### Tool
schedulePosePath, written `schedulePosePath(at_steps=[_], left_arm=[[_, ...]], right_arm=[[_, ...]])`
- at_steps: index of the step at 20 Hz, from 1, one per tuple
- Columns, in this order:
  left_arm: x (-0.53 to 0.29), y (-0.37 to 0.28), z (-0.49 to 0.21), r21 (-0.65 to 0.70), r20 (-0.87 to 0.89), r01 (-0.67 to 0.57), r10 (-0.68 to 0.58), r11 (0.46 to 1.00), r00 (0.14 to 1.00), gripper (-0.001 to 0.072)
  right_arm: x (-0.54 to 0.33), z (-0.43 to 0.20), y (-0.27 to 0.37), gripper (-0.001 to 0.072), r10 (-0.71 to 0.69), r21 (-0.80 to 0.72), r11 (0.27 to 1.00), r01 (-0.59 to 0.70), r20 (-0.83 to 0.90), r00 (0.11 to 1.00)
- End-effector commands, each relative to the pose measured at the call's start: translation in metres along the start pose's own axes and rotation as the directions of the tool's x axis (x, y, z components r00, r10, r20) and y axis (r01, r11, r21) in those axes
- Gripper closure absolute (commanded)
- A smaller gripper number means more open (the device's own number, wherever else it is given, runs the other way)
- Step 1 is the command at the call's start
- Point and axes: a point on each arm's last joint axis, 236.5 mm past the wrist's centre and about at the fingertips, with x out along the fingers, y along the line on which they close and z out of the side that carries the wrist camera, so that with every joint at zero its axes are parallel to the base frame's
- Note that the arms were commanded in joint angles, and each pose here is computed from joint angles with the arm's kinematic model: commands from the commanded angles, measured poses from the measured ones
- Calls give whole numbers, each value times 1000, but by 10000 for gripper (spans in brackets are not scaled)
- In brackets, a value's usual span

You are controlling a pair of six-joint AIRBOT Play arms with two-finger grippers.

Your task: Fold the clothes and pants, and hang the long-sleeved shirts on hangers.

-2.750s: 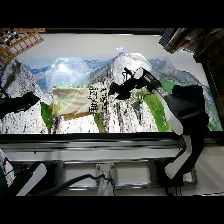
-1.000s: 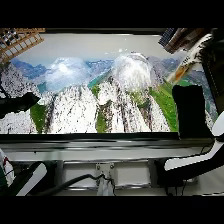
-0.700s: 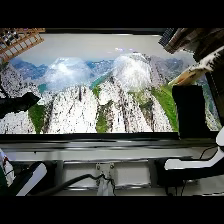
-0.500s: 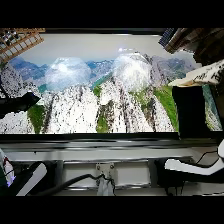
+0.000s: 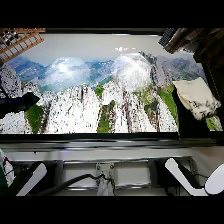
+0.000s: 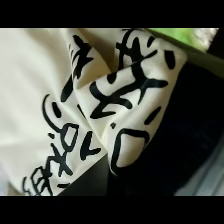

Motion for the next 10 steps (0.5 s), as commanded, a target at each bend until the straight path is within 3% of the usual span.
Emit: schedulePosePath(at_steps=[1, 7, 8, 9, 10], left_arm=[[0, 0, 0, 1, 1, 0, 0, 1000, 1000, 409], [0, 0, 0, 1, 1, 0, 0, 1000, 1000, 409], [0, 0, 0, 1, 1, 0, 0, 1000, 1000, 409], [0, 0, 0, 1, 1, 0, 0, 1000, 1000, 409], [0, 0, 0, 1, 1, 0, 0, 1000, 1000, 410]], right_arm=[[31, -34, -49, 689, -79, 4, 997, 79, -73, 994], [44, -55, -75, 666, -138, -23, 990, 137, -121, 983], [44, -55, -79, 524, -155, -29, 988, 153, -120, 981], [42, -55, -83, 304, -175, -37, 985, 171, -120, 977], [38, -52, -89, 140, -202, -48, 979, 198, -111, 973]])
